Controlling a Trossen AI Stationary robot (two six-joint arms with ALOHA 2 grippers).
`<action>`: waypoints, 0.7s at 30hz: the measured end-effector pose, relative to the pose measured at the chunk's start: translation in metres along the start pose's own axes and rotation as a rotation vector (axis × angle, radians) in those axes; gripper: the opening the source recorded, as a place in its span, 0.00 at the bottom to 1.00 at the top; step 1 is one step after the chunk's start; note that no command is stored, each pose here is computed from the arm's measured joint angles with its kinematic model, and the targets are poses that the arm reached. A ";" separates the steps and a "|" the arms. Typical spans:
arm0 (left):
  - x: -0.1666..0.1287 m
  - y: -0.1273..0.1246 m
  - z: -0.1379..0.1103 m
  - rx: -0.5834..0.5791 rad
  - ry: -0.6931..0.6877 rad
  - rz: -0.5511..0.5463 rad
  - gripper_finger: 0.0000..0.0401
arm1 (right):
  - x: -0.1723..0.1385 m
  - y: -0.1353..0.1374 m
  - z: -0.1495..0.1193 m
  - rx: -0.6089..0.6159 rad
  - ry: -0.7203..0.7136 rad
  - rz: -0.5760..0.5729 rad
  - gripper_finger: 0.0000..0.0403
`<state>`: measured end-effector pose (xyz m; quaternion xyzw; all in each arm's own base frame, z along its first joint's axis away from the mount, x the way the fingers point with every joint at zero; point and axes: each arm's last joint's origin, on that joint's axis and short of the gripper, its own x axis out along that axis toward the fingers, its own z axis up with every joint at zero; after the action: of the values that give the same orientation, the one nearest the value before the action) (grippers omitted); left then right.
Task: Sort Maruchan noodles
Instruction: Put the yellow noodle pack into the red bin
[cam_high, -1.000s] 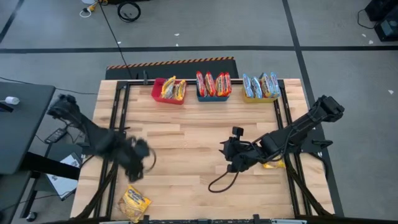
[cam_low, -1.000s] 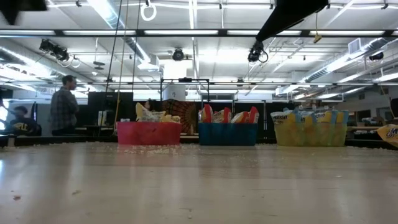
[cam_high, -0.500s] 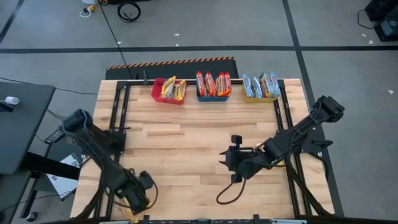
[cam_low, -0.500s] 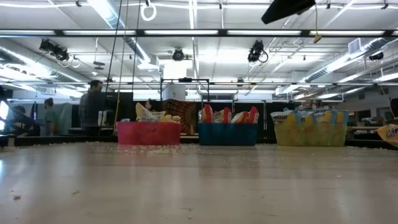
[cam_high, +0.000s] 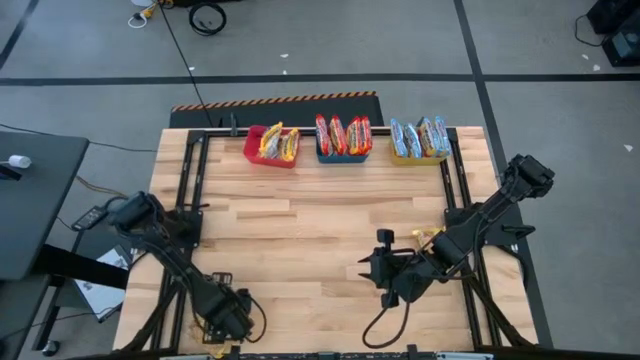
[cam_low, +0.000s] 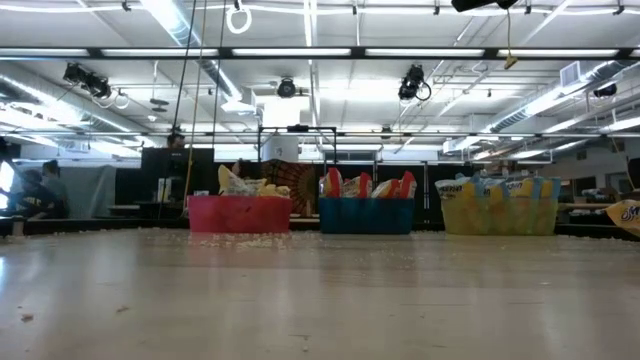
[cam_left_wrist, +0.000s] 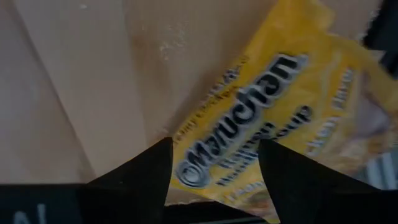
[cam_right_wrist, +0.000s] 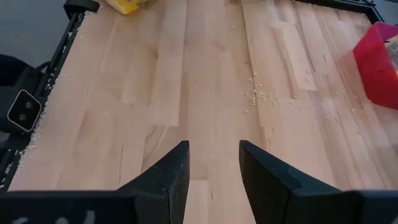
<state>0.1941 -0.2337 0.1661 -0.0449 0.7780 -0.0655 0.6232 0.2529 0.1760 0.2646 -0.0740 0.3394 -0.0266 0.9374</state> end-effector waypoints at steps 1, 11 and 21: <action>0.002 0.004 0.001 0.010 0.012 -0.006 0.59 | 0.000 0.000 0.000 0.000 0.000 0.001 0.36; 0.027 0.016 0.007 0.156 0.086 -0.278 0.50 | 0.000 0.000 0.000 0.011 -0.002 0.001 0.36; 0.015 0.024 0.009 0.132 0.113 -0.361 0.46 | 0.003 -0.005 0.002 0.020 -0.013 -0.050 0.36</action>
<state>0.2002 -0.2132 0.1456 -0.1391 0.7851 -0.2295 0.5582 0.2558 0.1713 0.2649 -0.0731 0.3310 -0.0529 0.9393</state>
